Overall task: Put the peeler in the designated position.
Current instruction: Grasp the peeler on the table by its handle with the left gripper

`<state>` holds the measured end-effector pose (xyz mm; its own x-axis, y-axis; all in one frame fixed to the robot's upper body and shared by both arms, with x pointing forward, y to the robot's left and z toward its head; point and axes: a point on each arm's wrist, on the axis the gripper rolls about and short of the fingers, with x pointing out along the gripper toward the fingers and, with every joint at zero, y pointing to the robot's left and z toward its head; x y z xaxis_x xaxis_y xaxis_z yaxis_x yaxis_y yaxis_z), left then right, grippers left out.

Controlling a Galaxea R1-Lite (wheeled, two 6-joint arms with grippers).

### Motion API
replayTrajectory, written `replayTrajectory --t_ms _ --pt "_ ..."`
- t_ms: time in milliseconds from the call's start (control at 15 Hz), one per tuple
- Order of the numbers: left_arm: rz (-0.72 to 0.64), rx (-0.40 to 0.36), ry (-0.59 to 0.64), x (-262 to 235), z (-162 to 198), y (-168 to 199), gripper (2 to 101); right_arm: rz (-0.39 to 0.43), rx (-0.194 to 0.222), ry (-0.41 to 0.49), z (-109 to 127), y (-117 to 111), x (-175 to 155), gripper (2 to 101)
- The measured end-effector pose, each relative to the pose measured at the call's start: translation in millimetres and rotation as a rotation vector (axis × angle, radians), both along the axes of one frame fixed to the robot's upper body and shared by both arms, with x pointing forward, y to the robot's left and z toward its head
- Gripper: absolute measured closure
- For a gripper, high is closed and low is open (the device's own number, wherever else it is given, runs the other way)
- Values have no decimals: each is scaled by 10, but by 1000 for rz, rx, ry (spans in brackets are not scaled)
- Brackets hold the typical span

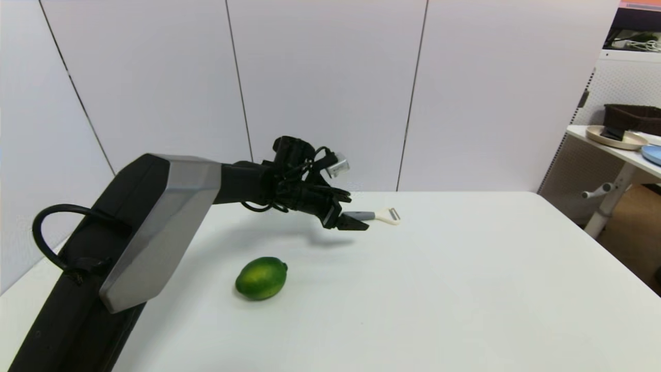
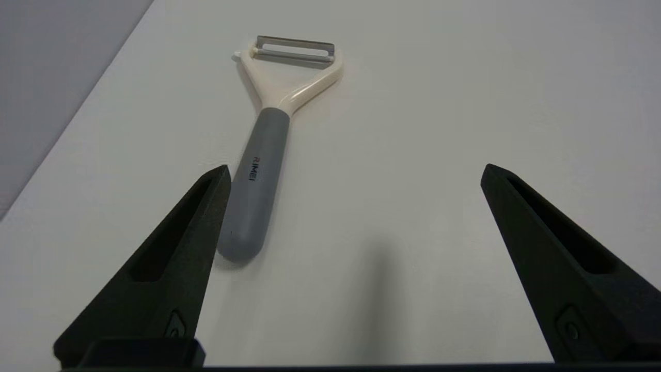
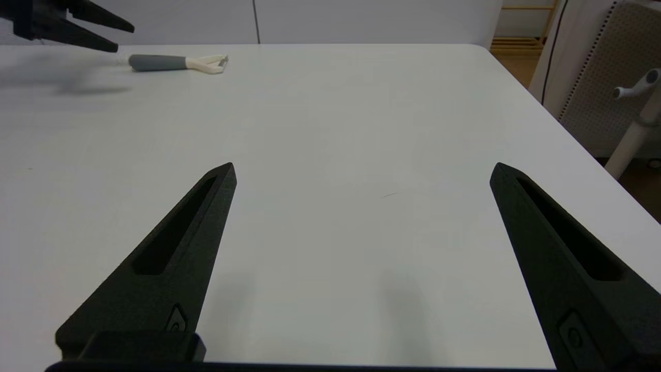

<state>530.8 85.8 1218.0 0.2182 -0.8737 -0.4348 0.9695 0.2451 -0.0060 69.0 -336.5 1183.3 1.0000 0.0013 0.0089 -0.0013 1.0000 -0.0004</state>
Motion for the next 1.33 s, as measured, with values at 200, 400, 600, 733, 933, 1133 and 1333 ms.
replayTrajectory --t_ms 200,400,600,733,933,1133,1333 --pt "27 -58 -31 102 -90 -48 53 0 0 1 -1 0 0 49" --pt "41 -94 -50 163 -164 -80 53 0 0 0 0 0 0 49" --pt "61 -125 -41 214 -260 -104 53 0 0 0 0 0 0 49" --pt "72 -140 -44 251 -332 -108 53 0 0 0 0 0 0 49" --pt "82 -140 -46 298 -438 -80 53 0 0 0 0 0 0 49" --pt "102 -126 -44 322 -506 -56 53 0 0 0 0 0 0 49" --pt "124 -113 -45 336 -546 -45 53 0 0 0 0 0 0 49"
